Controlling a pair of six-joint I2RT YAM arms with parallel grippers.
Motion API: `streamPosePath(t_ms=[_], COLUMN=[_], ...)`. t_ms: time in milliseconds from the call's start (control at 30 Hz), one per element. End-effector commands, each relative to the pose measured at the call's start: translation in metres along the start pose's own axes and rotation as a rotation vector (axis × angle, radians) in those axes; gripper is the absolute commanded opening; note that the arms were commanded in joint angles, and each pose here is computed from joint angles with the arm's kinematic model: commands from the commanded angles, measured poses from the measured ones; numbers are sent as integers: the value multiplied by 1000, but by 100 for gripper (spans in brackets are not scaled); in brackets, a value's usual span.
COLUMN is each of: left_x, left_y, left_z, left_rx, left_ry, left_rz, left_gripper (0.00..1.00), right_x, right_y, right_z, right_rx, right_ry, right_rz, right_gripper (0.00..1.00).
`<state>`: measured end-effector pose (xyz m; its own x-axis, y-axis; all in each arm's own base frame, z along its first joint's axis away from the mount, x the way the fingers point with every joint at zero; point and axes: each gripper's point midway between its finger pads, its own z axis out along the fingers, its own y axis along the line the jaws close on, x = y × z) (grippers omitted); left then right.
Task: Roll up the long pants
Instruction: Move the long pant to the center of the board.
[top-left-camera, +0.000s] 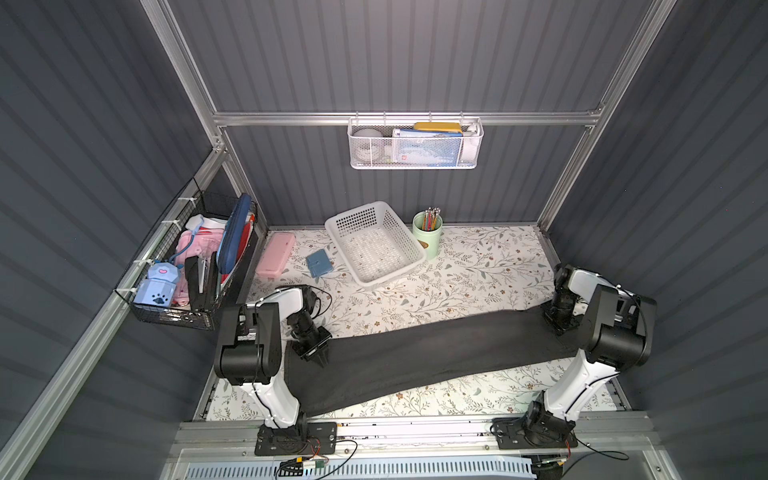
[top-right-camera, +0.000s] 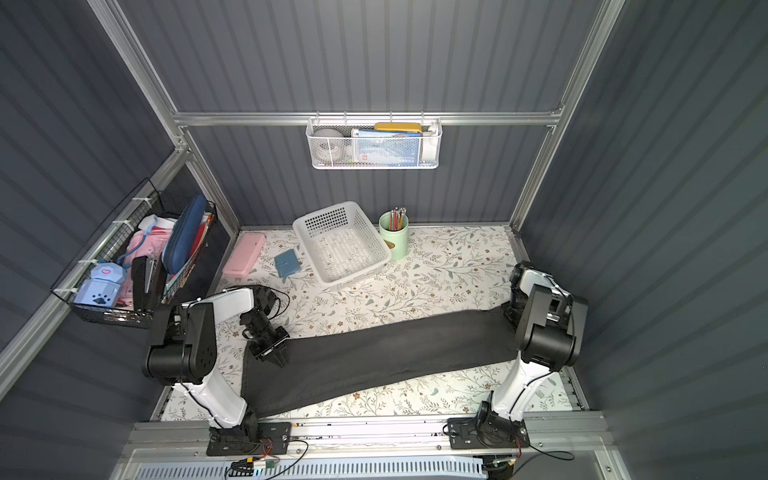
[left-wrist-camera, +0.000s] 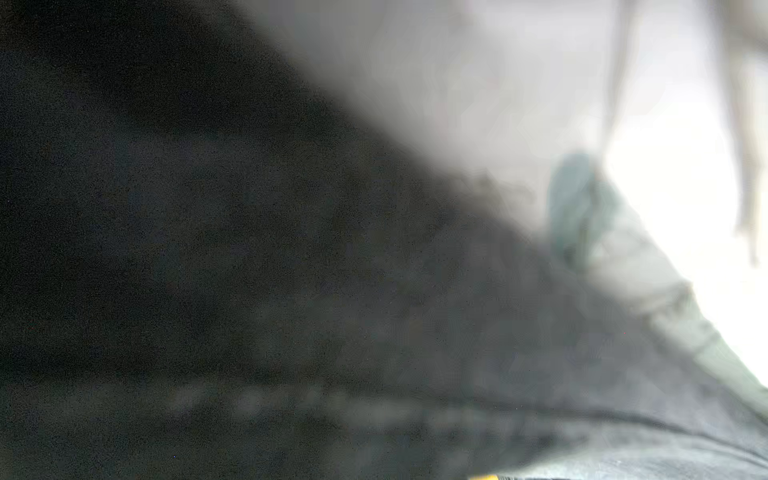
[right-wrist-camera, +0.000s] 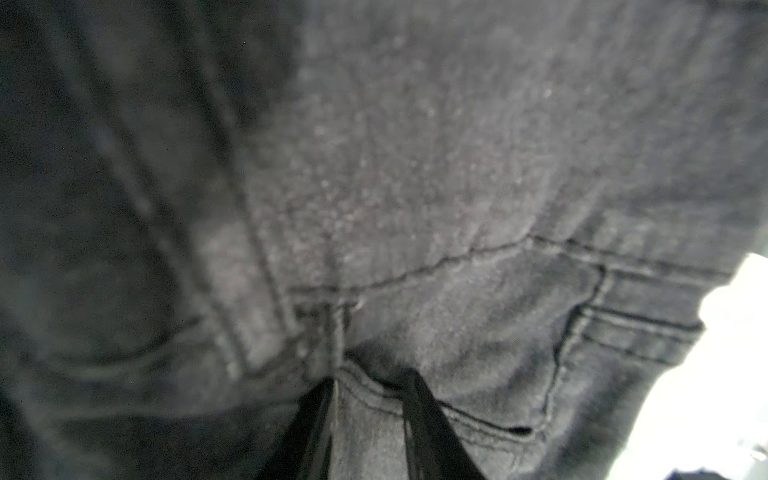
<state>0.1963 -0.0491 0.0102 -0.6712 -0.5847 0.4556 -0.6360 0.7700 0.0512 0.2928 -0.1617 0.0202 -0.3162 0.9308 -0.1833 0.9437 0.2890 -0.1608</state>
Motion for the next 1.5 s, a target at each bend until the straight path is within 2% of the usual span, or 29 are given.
streamPosePath(t_ms=[0,100,233,367,467,533,667,733,833,900,967,1100,1267,1333,1467], left_x=[-129,-140,-153,-162,-164,-155,-125,-105,-73,-53,-37,-8,27,39,67], left_y=[10,2,-3,-9,-16,-25,-50,-62,-69,-66,-65,-87,-142,-155,-181], left_z=[-2,-18,-20,-34,-52,-61,-81,-91,-98,-97,-97,-107,-95,-88,-96], left_rx=[-132,-121,-106,-80,-49,-5,40,20,-1,-1,17,85,155,171,234], left_ry=[-476,-522,-521,-570,-617,-624,-657,-677,-684,-676,-674,-703,-716,-716,-789], left_rz=[-55,-61,-83,-94,-78,-47,85,165,250,276,293,419,660,710,866], left_gripper=[15,15,14,13,14,18,34,38,41,44,43,38,35,34,33], right_x=[-25,-40,-48,-55,-56,-53,-8,24,66,96,129,196,221,224,222], right_y=[66,95,131,167,187,195,208,208,198,193,193,194,188,183,153], right_z=[11,-12,-16,-22,-44,-69,-124,-145,-160,-162,-157,-144,-112,-101,-72], right_rx=[-214,-267,-324,-396,-434,-458,-540,-573,-641,-707,-746,-777,-737,-697,-537], right_ry=[-78,-145,-133,-166,-199,-248,-303,-311,-254,-181,-112,40,155,170,215], right_rz=[-29,-88,-118,-151,-241,-335,-584,-703,-767,-799,-858,-973,-977,-980,-976], right_gripper=[44,42,42,44,47,50,56,58,58,54,46,34,24,22,19])
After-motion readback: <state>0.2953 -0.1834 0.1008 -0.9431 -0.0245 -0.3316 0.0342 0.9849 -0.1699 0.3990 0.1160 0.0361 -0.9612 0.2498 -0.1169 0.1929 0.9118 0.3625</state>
